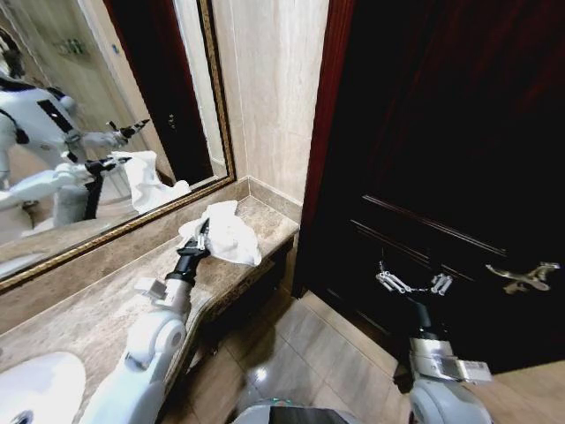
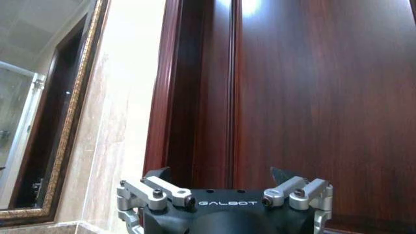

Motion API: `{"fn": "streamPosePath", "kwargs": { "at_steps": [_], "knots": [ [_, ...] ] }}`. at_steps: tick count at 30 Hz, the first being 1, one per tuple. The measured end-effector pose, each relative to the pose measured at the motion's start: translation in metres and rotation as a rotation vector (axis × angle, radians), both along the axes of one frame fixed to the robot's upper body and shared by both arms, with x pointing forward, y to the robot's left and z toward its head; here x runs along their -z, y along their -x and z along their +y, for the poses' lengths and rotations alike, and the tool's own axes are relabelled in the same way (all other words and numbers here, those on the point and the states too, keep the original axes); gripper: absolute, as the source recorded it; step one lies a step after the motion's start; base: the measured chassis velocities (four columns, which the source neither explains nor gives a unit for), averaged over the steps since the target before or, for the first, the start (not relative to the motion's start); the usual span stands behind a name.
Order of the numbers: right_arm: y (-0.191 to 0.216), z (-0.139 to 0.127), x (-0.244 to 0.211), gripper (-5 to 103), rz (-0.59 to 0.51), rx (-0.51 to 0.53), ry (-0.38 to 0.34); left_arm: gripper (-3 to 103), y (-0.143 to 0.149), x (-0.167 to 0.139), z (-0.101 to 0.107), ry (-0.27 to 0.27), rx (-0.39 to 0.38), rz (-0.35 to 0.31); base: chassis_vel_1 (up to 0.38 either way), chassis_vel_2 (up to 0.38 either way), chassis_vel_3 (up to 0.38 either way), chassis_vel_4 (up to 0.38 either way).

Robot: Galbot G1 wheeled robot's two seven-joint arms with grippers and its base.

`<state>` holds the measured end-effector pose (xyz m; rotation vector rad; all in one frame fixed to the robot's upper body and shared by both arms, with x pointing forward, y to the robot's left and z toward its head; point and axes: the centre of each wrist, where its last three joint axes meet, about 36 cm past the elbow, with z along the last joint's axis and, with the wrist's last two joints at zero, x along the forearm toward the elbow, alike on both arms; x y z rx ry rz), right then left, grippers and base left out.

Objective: Discard the used towel into the hamper.

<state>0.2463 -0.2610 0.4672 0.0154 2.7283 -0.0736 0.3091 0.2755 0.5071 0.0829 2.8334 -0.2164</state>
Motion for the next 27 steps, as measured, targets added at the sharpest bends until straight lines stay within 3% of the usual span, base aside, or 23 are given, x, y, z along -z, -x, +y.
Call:
{"fn": "streamPosePath", "kwargs": {
  "at_steps": [10, 27],
  "knots": [
    [0.005, 0.002, 0.005, 100, 0.01, 0.051, -0.005, 2, 0.047, -0.002, -0.015, 0.012, -0.079, -0.017, 0.0, 0.0, 0.0, 0.0],
    [-0.003, -0.002, -0.001, 100, -0.044, 0.04, -0.003, 2, 0.066, -0.023, -0.015, -0.034, -0.083, -0.04, -0.021, -0.026, -0.022, -0.024]
  ]
}}
